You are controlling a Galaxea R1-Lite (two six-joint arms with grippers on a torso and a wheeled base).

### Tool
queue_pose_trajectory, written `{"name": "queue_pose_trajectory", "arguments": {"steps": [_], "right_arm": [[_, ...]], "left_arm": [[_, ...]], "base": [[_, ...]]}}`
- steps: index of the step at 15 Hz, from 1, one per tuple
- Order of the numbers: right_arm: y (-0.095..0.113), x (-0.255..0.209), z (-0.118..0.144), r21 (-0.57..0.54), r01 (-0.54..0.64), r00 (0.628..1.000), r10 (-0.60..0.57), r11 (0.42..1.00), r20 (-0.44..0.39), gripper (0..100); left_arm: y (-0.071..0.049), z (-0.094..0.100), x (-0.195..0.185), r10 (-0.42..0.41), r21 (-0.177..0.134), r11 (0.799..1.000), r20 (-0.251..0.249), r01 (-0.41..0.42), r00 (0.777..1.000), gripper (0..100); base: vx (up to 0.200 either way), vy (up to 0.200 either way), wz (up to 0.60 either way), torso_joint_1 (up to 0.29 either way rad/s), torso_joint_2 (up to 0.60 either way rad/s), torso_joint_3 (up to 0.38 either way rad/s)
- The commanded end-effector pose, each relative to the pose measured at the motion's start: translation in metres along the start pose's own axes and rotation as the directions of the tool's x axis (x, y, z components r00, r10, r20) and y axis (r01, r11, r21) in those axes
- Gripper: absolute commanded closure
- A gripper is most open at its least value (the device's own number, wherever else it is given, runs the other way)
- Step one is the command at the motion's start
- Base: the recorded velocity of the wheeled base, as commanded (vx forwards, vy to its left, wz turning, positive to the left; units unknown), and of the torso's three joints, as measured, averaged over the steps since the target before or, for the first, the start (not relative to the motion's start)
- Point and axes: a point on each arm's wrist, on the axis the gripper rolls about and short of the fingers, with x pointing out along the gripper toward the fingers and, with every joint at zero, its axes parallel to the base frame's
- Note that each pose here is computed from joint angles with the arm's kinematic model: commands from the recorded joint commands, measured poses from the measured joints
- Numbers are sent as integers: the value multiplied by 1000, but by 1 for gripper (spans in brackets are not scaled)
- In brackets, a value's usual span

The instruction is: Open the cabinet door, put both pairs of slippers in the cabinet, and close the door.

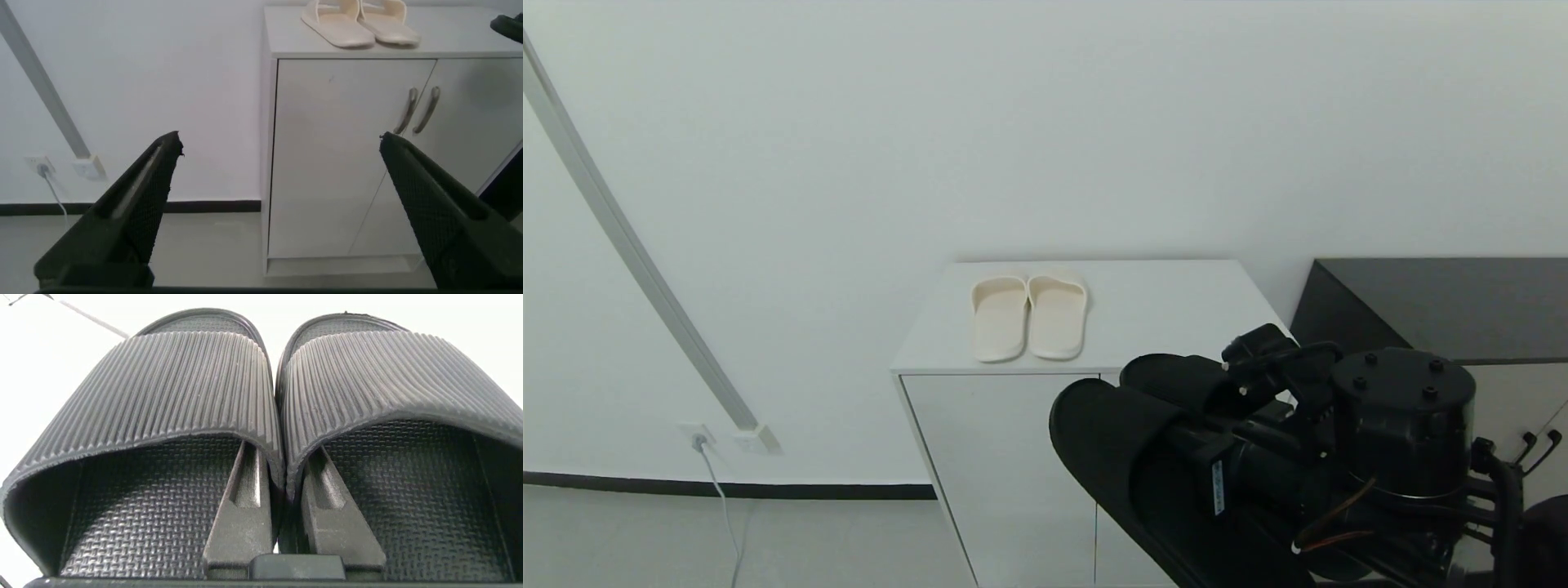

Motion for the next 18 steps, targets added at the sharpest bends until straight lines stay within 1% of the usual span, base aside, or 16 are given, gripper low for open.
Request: {"name": "queue_pose_trajectory", "arguments": {"steps": [1, 5, 18], "right_arm": [[0, 0, -1, -1, 0, 1000, 0, 1000, -3, 100], [1, 1, -2, -2, -1, 1000, 1, 1000, -8, 100], [0, 1, -3, -3, 0, 1000, 0, 1000, -12, 100]], "left_arm": [[0, 0, 0, 1, 0, 1000, -1, -1, 1000, 0], [0, 0, 0, 1, -1, 1000, 1, -1, 1000, 0], [0, 0, 0, 2, -1, 1000, 1, -2, 1000, 0]], "base": [[0, 0, 0, -154, 378, 207], [0, 0, 0, -185, 419, 239], [0, 0, 0, -206, 528, 316]]}}
